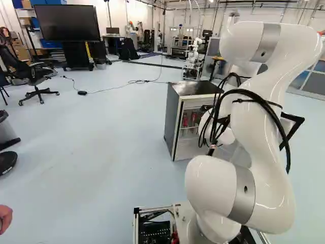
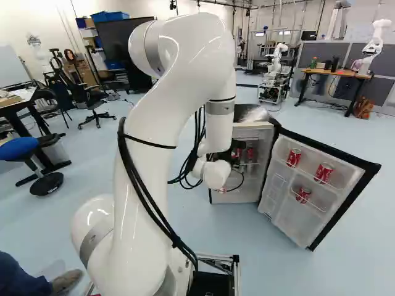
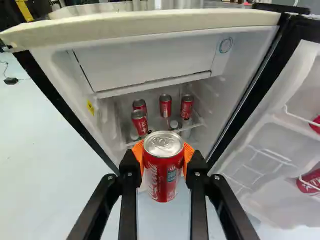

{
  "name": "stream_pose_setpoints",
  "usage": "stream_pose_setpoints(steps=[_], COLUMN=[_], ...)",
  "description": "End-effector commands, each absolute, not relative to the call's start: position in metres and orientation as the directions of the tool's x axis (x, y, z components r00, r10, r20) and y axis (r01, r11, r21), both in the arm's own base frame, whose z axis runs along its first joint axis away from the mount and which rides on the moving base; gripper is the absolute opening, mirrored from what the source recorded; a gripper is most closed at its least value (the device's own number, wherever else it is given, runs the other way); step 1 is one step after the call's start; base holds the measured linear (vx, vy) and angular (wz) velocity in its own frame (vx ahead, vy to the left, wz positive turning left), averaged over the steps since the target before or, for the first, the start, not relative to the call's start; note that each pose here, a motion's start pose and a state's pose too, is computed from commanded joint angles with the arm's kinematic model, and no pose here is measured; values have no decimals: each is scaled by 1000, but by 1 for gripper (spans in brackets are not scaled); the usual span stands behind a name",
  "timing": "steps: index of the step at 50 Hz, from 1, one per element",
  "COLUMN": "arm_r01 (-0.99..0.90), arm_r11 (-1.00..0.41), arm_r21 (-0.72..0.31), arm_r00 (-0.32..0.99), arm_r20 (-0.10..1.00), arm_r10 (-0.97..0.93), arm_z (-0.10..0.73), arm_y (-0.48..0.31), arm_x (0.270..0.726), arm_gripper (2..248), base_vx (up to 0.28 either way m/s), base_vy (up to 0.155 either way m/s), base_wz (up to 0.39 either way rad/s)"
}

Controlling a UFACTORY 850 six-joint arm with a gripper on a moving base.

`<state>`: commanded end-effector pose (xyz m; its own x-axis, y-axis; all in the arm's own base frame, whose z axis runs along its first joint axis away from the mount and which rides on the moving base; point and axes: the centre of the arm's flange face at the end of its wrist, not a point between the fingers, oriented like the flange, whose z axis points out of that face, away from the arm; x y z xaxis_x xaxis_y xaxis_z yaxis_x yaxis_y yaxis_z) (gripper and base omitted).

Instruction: Grab a drink from the fridge

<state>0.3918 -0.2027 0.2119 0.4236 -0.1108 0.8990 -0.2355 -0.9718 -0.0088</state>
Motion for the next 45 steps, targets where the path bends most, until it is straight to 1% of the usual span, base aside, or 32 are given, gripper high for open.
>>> stream_pose_setpoints(steps=[45], arm_r01=[-235], arm_r11=[-972], arm_r21=[18], arm_r00=[352], arm_r20=[934], arm_r10=[-68], arm_z=[263], arm_y=[-199], arm_x=[386], arm_gripper=[96], base_vx=[0], base_vy=[0], base_wz=[0])
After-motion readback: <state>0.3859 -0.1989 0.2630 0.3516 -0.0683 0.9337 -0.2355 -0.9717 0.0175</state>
